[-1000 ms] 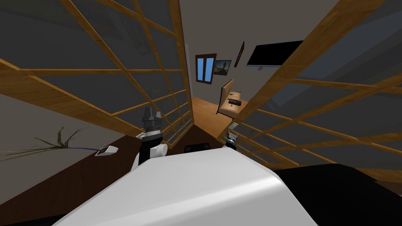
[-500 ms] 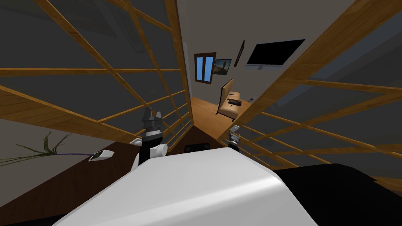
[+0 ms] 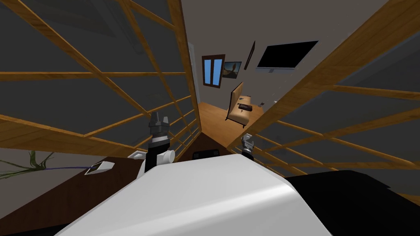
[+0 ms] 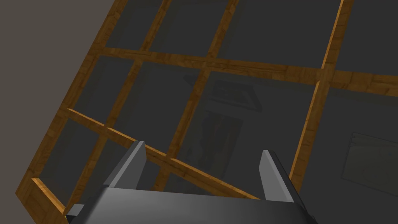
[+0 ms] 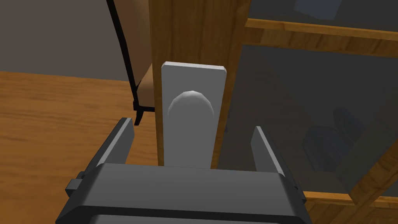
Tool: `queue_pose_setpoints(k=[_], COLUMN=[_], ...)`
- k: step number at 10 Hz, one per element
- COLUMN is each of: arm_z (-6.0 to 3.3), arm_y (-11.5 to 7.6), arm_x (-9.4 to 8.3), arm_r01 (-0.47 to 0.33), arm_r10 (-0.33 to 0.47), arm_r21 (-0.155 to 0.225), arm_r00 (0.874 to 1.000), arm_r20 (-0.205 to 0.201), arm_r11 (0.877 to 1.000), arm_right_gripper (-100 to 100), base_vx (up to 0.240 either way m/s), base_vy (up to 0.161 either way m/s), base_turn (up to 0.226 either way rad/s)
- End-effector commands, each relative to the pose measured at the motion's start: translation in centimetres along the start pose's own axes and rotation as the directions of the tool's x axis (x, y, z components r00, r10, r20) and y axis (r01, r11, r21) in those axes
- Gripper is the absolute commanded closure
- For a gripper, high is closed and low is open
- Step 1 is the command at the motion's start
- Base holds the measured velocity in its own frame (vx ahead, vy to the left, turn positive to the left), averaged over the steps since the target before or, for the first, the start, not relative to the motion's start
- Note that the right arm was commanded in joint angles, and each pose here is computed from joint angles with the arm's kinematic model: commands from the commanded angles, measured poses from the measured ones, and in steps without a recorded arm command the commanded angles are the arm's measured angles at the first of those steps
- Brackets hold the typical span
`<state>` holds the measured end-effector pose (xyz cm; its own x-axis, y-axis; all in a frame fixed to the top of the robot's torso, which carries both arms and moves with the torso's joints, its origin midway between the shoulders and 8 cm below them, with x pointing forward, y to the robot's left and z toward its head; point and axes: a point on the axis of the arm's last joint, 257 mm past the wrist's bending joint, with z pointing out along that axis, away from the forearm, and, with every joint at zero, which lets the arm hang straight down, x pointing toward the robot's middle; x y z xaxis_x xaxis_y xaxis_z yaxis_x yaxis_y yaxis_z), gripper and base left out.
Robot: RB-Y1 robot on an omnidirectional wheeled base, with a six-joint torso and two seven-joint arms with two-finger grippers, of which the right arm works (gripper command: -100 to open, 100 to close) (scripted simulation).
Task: Pull the door open
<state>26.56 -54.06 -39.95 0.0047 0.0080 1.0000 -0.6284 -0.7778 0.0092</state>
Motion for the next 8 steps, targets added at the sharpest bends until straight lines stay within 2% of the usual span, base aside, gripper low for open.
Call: queue_pose_setpoints(k=[1,3,4,5,8], arm_z=[0.11,0.23,0.16,0.16,0.16], arm_y=[0.8,1.9,1.6,1.6,1.6], arm_x=[0.0,0.1,0.1,0.1,0.1], arm_r01=[-0.002,-0.002,0.000,0.000,0.000], arm_r10=[0.002,0.002,0.000,0.000,0.000], arm_r21=[0.003,0.007,0.006,0.006,0.006], arm_r00=[1.000,1.000,1.000,1.000,1.000], arm_r20=[0.000,0.001,0.001,0.001,0.001], arm_r11=[1.000,1.000,1.000,1.000,1.000], arm_right_gripper=[-100,-100,-100,100,100], base_vx=[0.095,0.140,0.076,-0.021,-0.020], base_vy=[-0.009,-0.023,-0.018,0.009,0.005], base_turn=[-0.017,-0.021,-0.007,-0.014,0.012])
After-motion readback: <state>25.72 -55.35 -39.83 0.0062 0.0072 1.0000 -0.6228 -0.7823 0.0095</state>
